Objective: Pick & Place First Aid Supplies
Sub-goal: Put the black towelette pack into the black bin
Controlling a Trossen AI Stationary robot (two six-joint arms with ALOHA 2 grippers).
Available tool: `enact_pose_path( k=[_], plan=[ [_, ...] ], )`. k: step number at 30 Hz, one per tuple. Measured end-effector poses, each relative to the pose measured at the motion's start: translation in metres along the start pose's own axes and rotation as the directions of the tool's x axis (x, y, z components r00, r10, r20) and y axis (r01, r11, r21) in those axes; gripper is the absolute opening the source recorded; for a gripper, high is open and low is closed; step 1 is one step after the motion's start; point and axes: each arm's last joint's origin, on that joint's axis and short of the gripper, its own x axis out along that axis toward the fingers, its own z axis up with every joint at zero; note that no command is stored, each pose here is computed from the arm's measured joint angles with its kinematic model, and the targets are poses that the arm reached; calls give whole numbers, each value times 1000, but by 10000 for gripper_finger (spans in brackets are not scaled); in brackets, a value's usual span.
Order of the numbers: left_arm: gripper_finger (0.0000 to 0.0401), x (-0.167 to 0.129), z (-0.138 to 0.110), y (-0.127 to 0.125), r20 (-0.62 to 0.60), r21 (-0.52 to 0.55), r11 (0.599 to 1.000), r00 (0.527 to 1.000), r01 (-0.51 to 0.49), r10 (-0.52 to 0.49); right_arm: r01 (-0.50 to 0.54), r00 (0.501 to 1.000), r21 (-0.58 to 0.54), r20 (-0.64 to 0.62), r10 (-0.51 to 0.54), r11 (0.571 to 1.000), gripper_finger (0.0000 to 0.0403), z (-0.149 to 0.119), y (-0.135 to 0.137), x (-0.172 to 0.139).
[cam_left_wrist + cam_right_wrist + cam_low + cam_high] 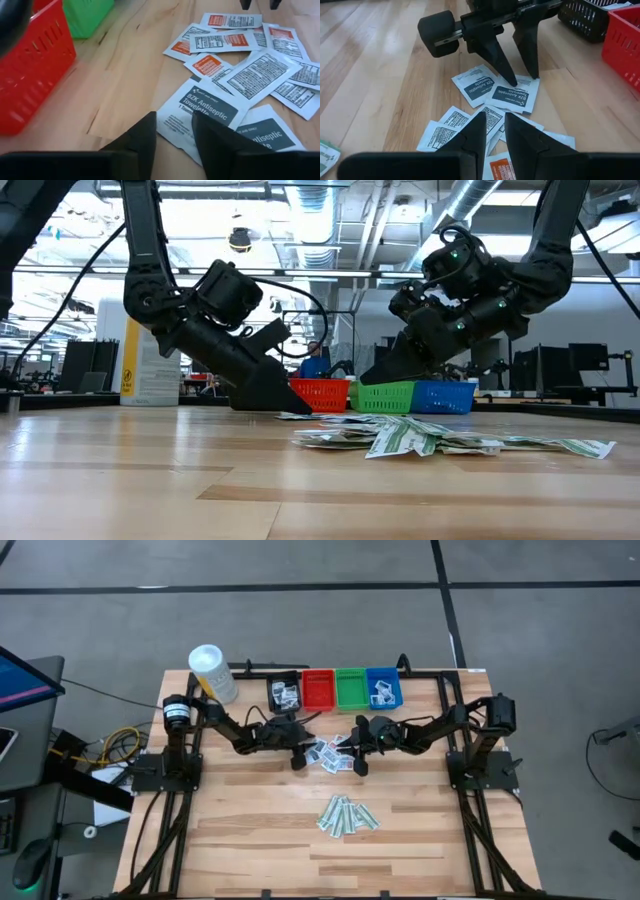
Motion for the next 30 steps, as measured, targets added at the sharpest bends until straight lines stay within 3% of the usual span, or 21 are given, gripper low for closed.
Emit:
enact_pose_path(
  k=[9,19,24,30],
  plan=[
    [10,0,-1,-1,-5,-11,1000,1000,29,-30,-1,1000,54,0,1,999,65,0,0,0],
    [5,-10,7,-8,-8,-10,999,999,38,-38,-2,1000,77,0,2,997,65,0,1,0],
    [6,-32,6,-15,-32,-10,998,997,69,-69,-2,1000,77,0,2,997,65,0,1,0],
    [6,-59,4,-15,-26,-24,999,999,31,-31,-3,1000,77,1,2,997,65,0,1,0]
  ],
)
